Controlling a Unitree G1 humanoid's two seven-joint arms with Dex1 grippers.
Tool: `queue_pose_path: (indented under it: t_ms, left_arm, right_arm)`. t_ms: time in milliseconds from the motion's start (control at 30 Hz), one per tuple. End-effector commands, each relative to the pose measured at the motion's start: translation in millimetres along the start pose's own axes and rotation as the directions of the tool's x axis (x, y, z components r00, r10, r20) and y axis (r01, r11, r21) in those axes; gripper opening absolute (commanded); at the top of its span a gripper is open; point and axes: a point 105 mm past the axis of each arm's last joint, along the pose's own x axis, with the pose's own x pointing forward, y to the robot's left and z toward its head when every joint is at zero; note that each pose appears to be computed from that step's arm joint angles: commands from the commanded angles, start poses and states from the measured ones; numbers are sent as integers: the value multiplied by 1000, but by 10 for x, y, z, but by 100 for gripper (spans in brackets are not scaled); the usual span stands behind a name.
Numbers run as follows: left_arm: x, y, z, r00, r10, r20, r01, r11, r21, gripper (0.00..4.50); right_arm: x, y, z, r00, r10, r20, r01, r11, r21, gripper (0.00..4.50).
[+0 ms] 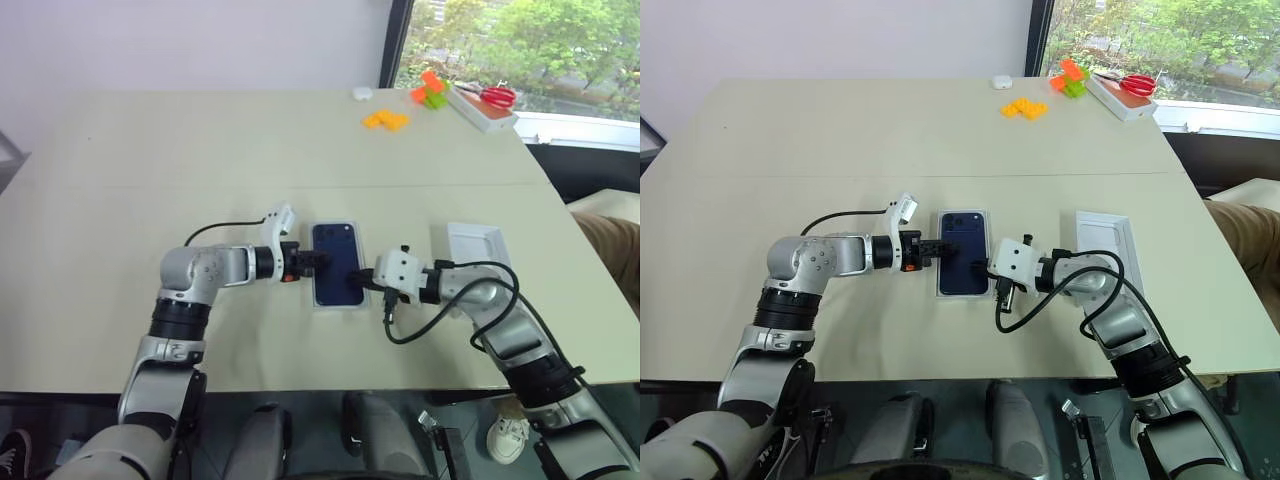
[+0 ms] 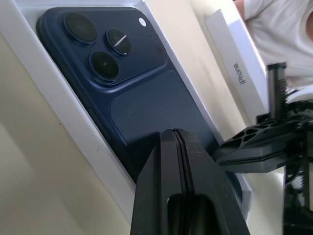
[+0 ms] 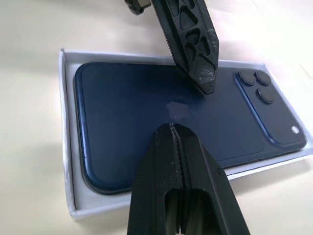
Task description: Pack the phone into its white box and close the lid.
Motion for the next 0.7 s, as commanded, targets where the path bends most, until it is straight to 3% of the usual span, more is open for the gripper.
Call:
queue_pose_path:
  t_ms: [33, 233, 467, 500, 600, 700]
  left_arm:
    - [-24, 112, -101, 998, 59, -33, -58, 998, 21, 0]
    - [-139, 43, 269, 990, 13, 138, -19, 999, 44, 0]
    - [-332, 8, 403, 980, -24, 198, 2, 994, 112, 0]
    - [-357, 3, 400, 980, -29, 197, 6, 993, 115, 0]
    - [-458, -32, 386, 979, -63, 194, 33, 987, 157, 87]
    - [-562, -49, 422, 970, -85, 228, 21, 963, 268, 237]
  right_arm:
    - [-40, -32, 15, 1000, -7, 0, 7, 1000, -14, 3]
    - [-112, -244, 213, 991, -80, 104, 71, 994, 85, 3]
    - [-276, -410, 318, 976, -120, 184, 78, 972, 219, 3]
    - [-301, -423, 330, 974, -123, 192, 76, 970, 232, 55]
    - [-355, -448, 318, 973, -135, 188, 90, 969, 232, 185]
    - [-404, -451, 295, 974, -144, 173, 97, 963, 251, 343]
